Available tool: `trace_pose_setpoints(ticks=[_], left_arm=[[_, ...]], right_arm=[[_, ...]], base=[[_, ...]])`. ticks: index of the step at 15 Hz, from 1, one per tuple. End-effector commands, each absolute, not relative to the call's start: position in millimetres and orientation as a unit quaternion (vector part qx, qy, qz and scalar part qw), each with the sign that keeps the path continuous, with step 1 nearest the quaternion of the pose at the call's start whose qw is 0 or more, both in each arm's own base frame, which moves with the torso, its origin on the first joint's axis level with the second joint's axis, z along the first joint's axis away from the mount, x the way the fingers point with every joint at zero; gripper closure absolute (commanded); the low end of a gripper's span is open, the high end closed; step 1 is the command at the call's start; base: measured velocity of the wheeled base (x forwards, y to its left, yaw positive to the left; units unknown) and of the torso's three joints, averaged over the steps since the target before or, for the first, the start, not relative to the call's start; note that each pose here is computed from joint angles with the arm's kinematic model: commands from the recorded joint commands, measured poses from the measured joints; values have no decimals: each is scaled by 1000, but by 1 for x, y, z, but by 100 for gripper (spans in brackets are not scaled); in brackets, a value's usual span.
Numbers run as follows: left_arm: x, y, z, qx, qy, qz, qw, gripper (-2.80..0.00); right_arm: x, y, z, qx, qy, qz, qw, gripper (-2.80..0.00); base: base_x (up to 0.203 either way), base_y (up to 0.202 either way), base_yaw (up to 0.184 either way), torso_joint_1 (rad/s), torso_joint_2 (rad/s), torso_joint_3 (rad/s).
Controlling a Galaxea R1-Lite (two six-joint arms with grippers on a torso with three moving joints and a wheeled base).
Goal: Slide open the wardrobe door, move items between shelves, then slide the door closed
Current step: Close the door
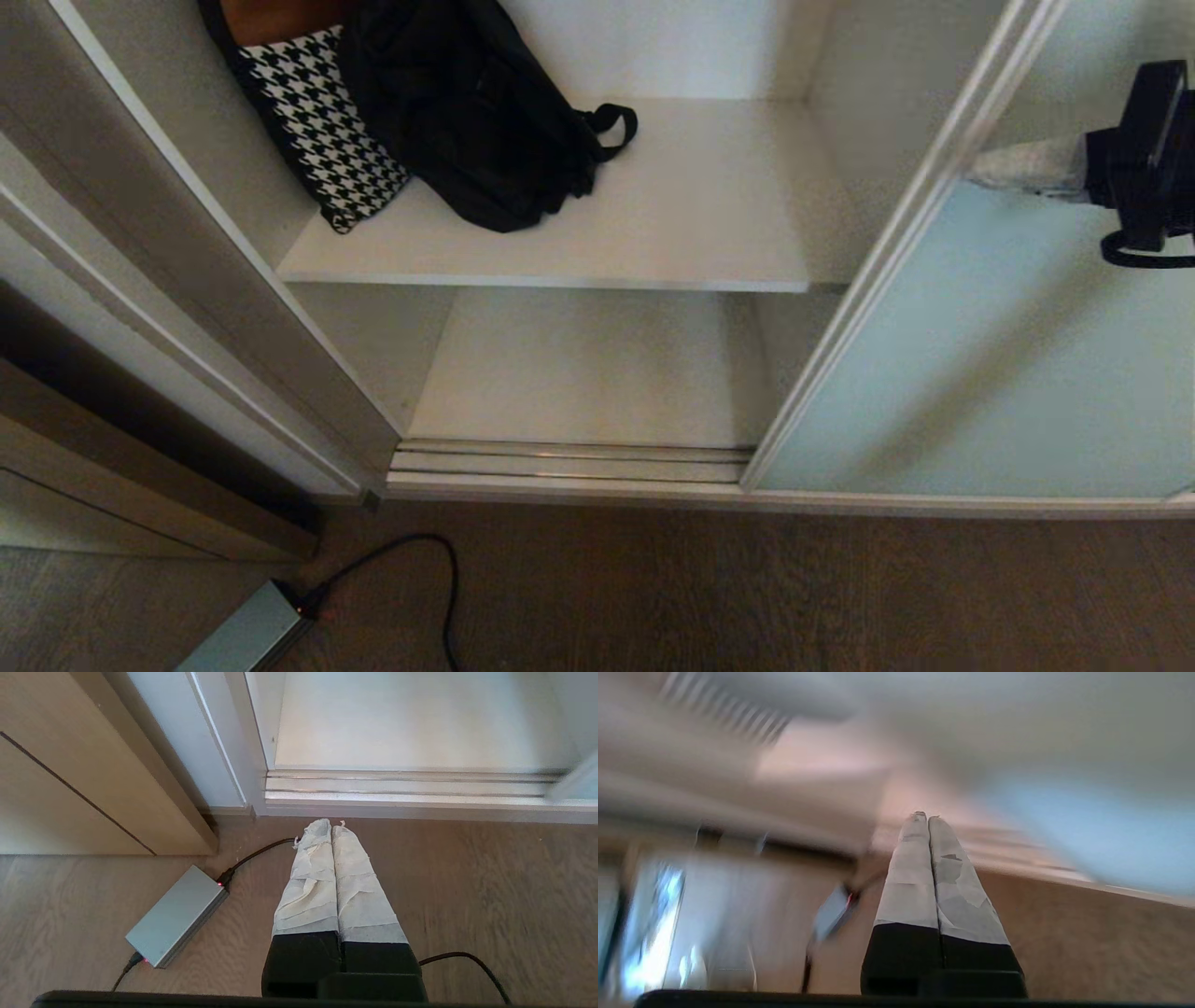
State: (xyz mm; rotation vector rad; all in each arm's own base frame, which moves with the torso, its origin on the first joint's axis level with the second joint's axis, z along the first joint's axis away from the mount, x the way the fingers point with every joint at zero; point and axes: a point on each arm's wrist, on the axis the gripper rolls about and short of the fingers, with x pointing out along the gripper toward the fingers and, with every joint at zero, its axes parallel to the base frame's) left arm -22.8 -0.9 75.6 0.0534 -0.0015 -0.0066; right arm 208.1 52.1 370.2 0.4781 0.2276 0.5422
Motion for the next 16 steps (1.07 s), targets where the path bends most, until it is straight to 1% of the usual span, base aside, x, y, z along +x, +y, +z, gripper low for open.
trace_pose_setpoints(ticks=[1,6,8,10,13,16], left_arm=[[-23,-1,76,27,0,-3,1000,0],[-23,-1,76,27,0,-4,1000,0],[-23,-1,76,27,0,-3,1000,0],[-23,-1,76,27,0,-4,1000,0],[-23,-1,76,27,0,-3,1000,0],[-23,-1,76,27,0,-3,1000,0]], right_arm=[[167,63,375,215,94,298,925,0],[111,46,380,197,41,309,930,0],[100,35,381,198,21,279,939,0],[94,19,384,198,-3,217,956,0],[83,-6,387,192,-46,82,977,0],[71,-27,388,178,-84,-61,978,0]], base=[[0,0,0,0,0,0],[0,0,0,0,0,0],[0,0,0,0,0,0],[0,0,0,0,0,0],[0,0,0,0,0,0],[0,0,0,0,0,0]])
